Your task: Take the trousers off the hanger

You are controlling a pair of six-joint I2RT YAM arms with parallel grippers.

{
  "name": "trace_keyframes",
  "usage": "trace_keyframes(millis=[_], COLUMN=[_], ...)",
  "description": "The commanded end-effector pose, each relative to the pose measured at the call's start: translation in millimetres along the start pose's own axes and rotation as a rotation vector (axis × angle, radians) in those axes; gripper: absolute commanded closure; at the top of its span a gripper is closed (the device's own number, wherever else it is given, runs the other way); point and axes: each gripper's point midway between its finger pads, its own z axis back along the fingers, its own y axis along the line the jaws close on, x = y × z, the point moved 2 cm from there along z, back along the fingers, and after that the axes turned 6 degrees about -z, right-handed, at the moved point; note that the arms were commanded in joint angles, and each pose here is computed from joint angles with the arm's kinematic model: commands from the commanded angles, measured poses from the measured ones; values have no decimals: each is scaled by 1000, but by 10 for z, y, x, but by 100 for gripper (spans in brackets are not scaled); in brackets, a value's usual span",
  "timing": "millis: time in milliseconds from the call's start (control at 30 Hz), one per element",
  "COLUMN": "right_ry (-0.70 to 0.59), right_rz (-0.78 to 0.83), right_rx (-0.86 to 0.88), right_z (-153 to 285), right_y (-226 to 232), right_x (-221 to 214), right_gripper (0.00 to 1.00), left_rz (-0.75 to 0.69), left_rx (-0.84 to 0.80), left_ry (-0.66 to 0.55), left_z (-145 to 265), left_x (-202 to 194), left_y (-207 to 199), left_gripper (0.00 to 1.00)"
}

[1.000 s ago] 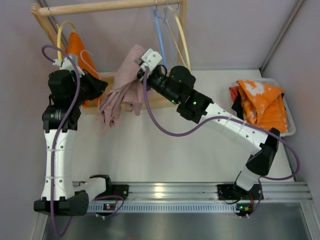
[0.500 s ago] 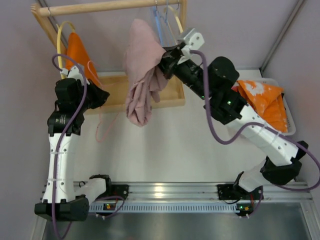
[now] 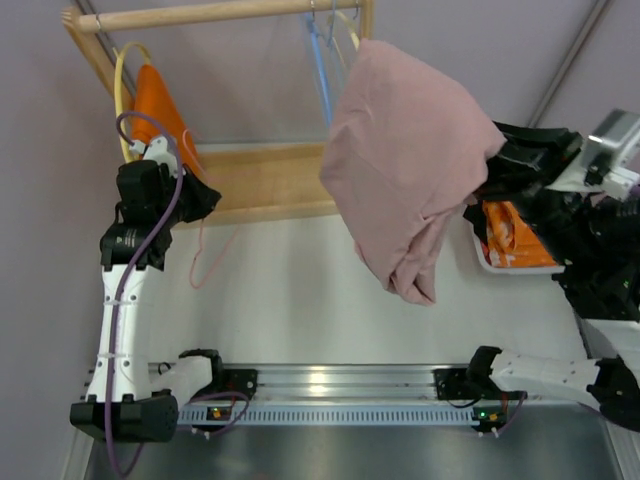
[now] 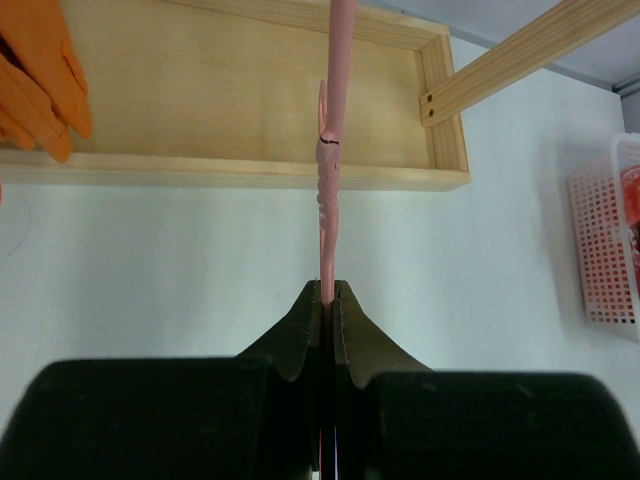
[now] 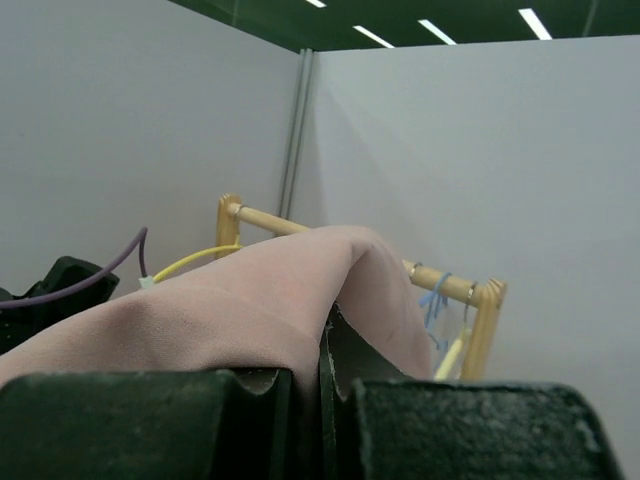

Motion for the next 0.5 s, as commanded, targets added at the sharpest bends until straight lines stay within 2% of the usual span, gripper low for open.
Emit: trace_keyframes(millis=[0, 100, 167, 200, 433, 467], right_ry=[27, 77, 70, 106, 145, 184], right_rz=[60, 77, 126, 144, 302, 345], right_rx=[-93, -177, -297, -336, -870, -922], right_z=[384, 755, 1055, 1162, 2077, 2158], right_y=[-199, -357, -564, -620, -1169, -1236], right_x=[69, 37, 149, 60, 192, 110], right_gripper=[100, 100, 100, 100, 100, 100], left_rz=[-33, -27, -19, -18, -5, -3], left_rx=[-37, -57, -64, -66, -73, -70], left_ry=[-75, -72, -69, -69, -59, -55], left_z=[46, 27, 25, 21, -9, -32], left_x=[162, 164, 157, 154, 146, 145], left_y=[-69, -104, -122, -126, -148, -143], left_gripper=[100, 100, 100, 100, 100, 100])
